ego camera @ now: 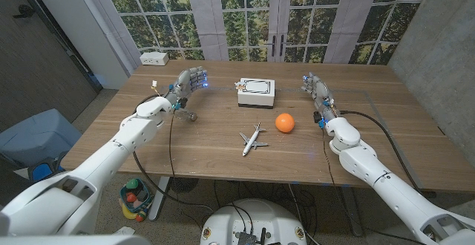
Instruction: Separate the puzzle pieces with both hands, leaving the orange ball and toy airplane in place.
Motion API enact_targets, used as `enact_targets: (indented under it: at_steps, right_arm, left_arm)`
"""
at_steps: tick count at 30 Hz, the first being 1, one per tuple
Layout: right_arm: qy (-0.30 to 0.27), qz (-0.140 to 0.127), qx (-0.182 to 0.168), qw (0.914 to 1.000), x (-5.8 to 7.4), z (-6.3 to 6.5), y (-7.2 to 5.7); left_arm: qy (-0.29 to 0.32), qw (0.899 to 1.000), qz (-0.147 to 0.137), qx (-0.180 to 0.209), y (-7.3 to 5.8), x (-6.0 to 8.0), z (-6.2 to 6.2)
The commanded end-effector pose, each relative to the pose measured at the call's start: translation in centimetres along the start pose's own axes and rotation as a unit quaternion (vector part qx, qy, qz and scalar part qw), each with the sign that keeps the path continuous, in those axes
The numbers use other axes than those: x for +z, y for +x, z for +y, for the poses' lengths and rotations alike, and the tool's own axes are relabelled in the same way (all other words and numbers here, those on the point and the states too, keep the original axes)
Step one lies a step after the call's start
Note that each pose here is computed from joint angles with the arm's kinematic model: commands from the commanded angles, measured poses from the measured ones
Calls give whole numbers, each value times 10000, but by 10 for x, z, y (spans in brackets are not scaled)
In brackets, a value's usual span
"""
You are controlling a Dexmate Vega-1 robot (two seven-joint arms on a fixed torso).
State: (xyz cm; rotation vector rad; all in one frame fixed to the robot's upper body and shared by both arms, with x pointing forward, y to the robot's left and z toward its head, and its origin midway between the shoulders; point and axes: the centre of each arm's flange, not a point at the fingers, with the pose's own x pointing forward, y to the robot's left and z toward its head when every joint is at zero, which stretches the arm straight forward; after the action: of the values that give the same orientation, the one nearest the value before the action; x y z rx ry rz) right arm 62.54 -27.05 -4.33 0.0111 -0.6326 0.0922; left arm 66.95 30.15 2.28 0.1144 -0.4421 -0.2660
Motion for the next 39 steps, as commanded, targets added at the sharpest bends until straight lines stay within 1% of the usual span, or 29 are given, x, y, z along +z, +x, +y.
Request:
enact_targets:
  at_steps: [1,5,11,20,22,24,27,29,39]
  right_arm:
    - [23,-108,-64,9999,3,-6,-10]
    - [18,-131,-84,9999,3,-9,-15]
    - [32,-172,-141,9997,3,-14,-21]
    - [9,-225,-177,9996,5,-19,-27]
    - [26,-237,-188,9995,6,-20,-28]
    - [-9,-240,-174,9996,6,-20,-29]
    - [-18,-218,-141,9997,7,-21,-30]
    - [-33,-222,-152,9996,7,-21,-31]
    - [-3,-264,-211,9994,7,-23,-38]
  left_arm:
    - [603,9980,180,-63,8,25,-7]
    - [845,9962,230,30,12,31,-12]
    - [1171,9921,402,179,16,38,-21]
    - [1272,9891,669,334,21,43,-32]
    - [1316,9877,798,260,24,43,-34]
    - [1294,9873,920,43,27,43,-35]
    - [1469,9827,1120,-158,31,45,-38]
    - [1504,9824,1083,-241,33,46,-40]
    - [1698,9768,1255,-355,40,46,-47]
